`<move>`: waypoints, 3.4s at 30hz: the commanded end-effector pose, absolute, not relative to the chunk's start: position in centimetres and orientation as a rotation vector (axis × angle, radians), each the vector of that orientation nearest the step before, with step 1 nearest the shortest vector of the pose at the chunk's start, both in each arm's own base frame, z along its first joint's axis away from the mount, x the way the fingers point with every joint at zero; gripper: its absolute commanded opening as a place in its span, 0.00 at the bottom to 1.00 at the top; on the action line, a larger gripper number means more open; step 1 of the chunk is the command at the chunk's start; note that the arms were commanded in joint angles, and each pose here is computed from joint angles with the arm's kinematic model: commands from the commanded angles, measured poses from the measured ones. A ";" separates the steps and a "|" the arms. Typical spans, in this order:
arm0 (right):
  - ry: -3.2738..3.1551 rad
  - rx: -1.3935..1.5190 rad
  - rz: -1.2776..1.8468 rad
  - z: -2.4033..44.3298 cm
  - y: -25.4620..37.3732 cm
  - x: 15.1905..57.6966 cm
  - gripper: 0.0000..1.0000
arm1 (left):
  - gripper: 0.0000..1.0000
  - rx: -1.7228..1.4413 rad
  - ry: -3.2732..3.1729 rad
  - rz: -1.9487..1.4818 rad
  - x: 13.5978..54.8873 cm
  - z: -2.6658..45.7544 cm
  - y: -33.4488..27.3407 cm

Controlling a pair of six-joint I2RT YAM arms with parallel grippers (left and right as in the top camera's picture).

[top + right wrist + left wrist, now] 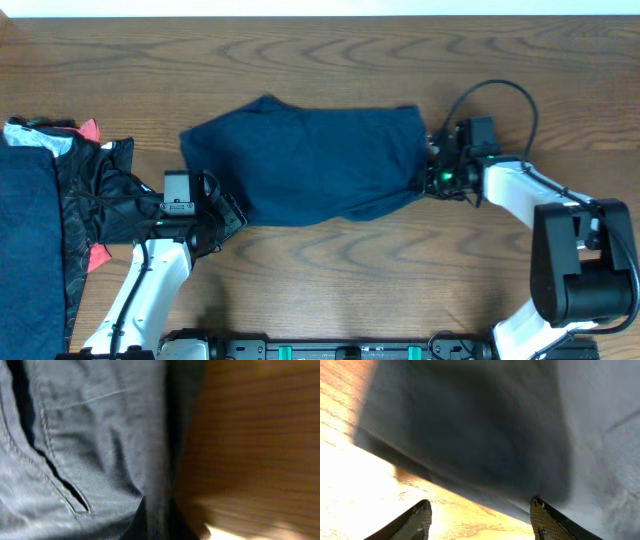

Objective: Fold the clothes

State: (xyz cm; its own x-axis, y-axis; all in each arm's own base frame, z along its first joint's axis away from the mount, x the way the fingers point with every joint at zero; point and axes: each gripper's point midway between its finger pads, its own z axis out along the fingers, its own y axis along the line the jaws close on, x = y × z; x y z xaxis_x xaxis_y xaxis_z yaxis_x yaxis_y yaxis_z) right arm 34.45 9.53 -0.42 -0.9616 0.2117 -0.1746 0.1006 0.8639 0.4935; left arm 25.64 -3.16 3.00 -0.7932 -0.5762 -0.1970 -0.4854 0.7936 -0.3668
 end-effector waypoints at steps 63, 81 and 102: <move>2.823 0.651 0.472 -3.3 -1.8 33.2 0.02 | 0.06 -0.233 2.082 -0.902 40.5 13.3 -13.1; 2.820 0.652 0.465 -3.3 -1.9 33.3 0.01 | 0.10 -0.452 2.601 -0.464 30.3 6.1 -7.5; 2.820 0.672 0.443 -2.9 -4.2 33.0 0.99 | 0.75 -0.476 2.454 -0.689 35.4 5.6 -8.5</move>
